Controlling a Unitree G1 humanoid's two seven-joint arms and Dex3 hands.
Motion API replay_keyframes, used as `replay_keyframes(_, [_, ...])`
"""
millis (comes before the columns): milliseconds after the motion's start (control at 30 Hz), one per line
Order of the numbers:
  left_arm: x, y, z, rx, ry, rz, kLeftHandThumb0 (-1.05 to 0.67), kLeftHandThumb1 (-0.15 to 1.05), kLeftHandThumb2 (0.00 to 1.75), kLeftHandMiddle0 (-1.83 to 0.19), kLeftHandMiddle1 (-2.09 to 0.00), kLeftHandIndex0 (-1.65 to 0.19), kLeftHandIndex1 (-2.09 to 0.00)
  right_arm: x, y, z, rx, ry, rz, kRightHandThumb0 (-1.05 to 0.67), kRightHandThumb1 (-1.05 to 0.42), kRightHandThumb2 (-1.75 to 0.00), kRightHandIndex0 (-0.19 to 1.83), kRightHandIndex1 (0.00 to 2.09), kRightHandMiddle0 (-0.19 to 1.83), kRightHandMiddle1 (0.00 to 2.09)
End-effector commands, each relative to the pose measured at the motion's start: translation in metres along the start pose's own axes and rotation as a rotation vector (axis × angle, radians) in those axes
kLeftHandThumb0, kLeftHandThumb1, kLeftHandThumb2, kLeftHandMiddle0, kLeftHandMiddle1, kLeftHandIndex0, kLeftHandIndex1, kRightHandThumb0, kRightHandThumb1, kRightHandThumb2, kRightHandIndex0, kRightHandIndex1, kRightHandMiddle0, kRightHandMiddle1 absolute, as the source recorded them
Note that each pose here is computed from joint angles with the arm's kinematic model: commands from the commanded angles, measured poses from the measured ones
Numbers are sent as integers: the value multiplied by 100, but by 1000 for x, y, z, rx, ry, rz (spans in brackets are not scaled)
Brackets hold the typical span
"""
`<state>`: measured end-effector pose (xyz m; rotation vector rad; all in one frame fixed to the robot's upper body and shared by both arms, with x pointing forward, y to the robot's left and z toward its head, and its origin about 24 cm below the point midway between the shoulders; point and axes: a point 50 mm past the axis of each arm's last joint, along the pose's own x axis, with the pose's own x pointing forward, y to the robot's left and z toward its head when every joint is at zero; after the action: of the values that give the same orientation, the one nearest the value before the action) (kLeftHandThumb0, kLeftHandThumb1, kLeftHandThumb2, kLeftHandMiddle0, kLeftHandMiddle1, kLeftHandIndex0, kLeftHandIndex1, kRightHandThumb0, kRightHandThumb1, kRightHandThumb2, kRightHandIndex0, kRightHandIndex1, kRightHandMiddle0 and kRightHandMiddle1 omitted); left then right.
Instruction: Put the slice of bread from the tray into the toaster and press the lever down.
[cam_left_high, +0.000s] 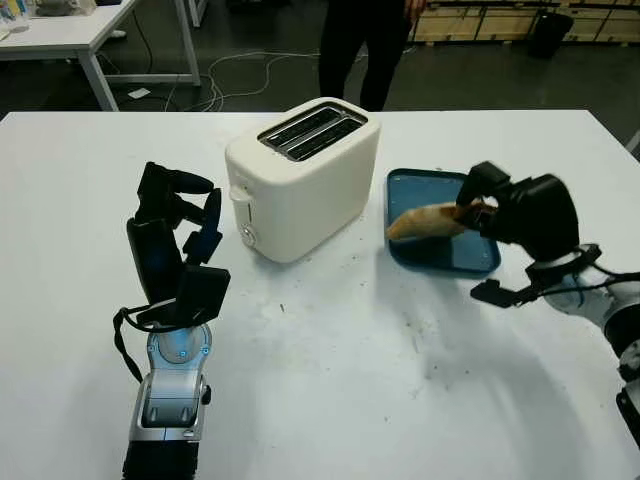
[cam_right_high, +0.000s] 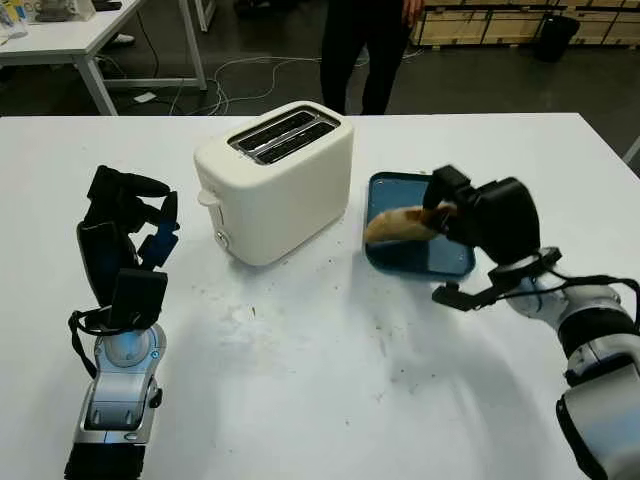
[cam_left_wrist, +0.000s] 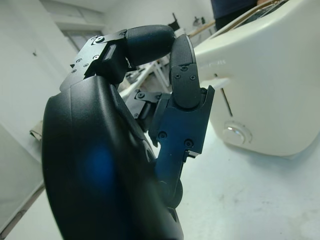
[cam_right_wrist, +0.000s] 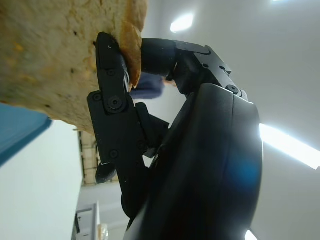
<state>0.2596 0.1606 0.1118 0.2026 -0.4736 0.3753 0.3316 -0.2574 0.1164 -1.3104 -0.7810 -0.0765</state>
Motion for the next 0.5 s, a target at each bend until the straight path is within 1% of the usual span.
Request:
replay_keyframes(0, [-1, -1, 1, 1, -3, 2, -43, 92, 38, -67, -175, -41, -171, 15, -14, -3, 0, -3, -68, -69, -92, -70, 157, 175, 157, 175])
replay_keyframes(133, [-1, 0, 1, 1, -3, 0, -43, 92, 38, -67, -175, -40, -170, 25, -18, -3, -9, 4, -101, -79, -92, -89, 157, 175, 157, 175])
replay_keyframes(233, [-1, 0, 0, 3, -2, 3, -43, 92, 38, -67, -175, -41, -170, 29, -19, -3, -25, 11, -94, -82, -92, -97, 157, 175, 157, 175])
replay_keyframes(467, [-1, 0, 0, 4, -4, 0, -43, 92, 38, -67, -175, -41, -168, 47, -28, -7, 33, 58, -88, -84, -92, -98, 157, 175, 157, 175])
